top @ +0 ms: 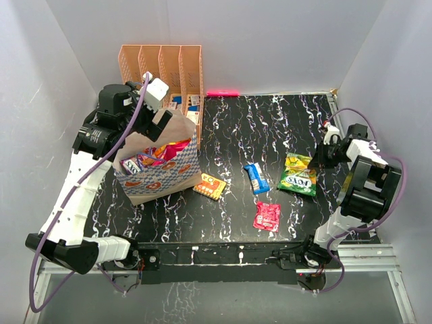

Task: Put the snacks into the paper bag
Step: Pick up the snack from the center of the board.

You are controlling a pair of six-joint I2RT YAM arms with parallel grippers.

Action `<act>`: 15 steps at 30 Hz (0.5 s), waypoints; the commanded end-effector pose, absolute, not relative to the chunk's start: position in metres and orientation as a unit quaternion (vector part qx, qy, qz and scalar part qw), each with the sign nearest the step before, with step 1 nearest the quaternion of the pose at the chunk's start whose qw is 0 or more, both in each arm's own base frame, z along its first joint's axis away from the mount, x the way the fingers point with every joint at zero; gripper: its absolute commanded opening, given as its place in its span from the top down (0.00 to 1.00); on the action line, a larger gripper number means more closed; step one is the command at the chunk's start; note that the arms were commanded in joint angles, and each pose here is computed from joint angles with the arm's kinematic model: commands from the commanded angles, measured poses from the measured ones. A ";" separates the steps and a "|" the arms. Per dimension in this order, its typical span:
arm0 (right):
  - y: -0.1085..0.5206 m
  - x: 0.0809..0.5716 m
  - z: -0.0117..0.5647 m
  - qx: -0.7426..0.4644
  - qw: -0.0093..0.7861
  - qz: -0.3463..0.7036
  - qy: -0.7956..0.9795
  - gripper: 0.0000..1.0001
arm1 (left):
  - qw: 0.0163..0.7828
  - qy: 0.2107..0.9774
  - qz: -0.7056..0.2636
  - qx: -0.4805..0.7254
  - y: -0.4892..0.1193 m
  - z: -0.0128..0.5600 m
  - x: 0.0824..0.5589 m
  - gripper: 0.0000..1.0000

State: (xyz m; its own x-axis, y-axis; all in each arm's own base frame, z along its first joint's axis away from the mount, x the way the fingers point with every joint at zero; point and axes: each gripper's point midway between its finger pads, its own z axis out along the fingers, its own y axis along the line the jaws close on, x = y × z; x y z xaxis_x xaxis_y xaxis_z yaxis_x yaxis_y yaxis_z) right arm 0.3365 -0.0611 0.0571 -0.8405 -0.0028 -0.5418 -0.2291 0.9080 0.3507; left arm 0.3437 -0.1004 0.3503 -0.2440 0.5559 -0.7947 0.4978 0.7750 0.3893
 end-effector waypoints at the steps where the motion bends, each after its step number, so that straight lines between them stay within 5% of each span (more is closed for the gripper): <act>1: -0.052 0.354 0.101 -0.082 0.324 0.232 0.913 0.92 | 0.539 0.774 0.023 0.331 -0.101 0.366 0.340 0.02; 15: -0.001 0.368 0.221 -0.150 0.434 0.320 0.829 0.92 | 0.574 0.734 -0.103 0.348 -0.149 0.406 0.337 0.02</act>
